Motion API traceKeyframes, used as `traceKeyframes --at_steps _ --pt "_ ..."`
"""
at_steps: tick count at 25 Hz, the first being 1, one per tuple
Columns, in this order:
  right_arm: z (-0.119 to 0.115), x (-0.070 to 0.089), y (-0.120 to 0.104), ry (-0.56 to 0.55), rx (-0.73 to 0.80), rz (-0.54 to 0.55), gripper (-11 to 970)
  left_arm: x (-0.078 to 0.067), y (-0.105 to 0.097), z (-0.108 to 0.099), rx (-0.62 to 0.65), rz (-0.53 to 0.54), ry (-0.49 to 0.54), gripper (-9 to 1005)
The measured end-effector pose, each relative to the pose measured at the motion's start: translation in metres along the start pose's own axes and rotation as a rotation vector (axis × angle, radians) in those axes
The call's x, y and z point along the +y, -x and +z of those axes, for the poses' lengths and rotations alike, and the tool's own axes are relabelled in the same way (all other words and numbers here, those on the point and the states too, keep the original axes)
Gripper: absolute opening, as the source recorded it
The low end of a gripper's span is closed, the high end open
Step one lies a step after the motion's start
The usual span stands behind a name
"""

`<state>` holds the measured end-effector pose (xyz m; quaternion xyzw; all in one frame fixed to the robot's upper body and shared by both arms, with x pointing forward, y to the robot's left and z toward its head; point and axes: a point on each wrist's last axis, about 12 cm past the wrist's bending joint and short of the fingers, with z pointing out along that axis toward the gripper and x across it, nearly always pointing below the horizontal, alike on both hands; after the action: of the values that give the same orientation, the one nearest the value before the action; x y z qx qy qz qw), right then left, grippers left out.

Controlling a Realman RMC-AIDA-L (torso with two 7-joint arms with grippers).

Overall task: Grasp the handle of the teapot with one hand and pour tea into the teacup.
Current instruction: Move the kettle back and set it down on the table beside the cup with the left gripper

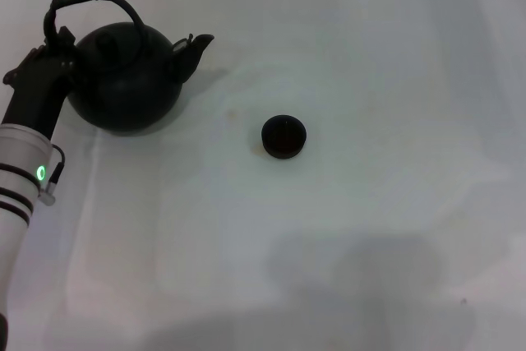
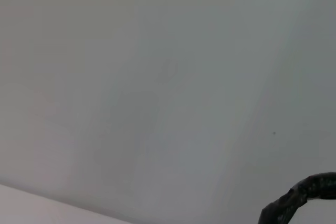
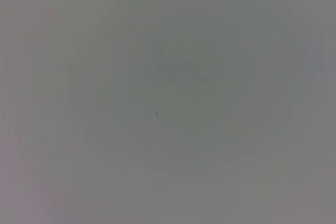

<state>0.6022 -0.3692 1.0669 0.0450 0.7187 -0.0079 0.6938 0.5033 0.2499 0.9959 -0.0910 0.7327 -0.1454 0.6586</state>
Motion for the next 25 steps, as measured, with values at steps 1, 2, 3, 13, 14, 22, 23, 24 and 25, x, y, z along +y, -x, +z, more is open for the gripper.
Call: traceKeyframes --at_steps 1,2,3,13,14,22,23,24,25 --pt "0.0 0.0 0.0 0.0 0.0 0.0 842 0.0 -0.0003 0.0 0.003 0.0 0.0 116" --pt "0.0 0.0 0.0 0.0 0.0 0.0 842 -0.0001 -0.0007 0.0001 0.006 0.001 0.0 116" --pt "0.0 0.0 0.0 0.0 0.0 0.0 842 -0.0001 -0.0009 0.0001 0.008 0.001 -0.001 116" --pt "-0.0007 -0.0006 -0.0006 -0.001 0.002 0.001 842 -0.0047 -0.0059 -0.0022 0.039 0.035 -0.029 125" --pt "-0.001 -0.0009 -0.0008 -0.002 0.002 0.001 842 -0.0055 -0.0062 -0.0024 0.04 0.041 -0.034 128" --pt "-0.0036 -0.0026 -0.003 -0.007 0.007 0.004 842 -0.0064 -0.0071 -0.0046 0.039 0.046 -0.041 141" --pt "-0.004 -0.0029 -0.0033 -0.007 0.007 0.005 842 -0.0068 -0.0073 -0.005 0.039 0.044 -0.041 171" --pt "-0.0043 -0.0032 -0.0035 -0.008 0.007 0.005 842 -0.0073 -0.0076 -0.0055 0.039 0.042 -0.043 200" --pt "-0.0048 -0.0034 -0.0038 -0.008 0.008 0.005 842 -0.0077 -0.0078 -0.006 0.039 0.041 -0.045 230"
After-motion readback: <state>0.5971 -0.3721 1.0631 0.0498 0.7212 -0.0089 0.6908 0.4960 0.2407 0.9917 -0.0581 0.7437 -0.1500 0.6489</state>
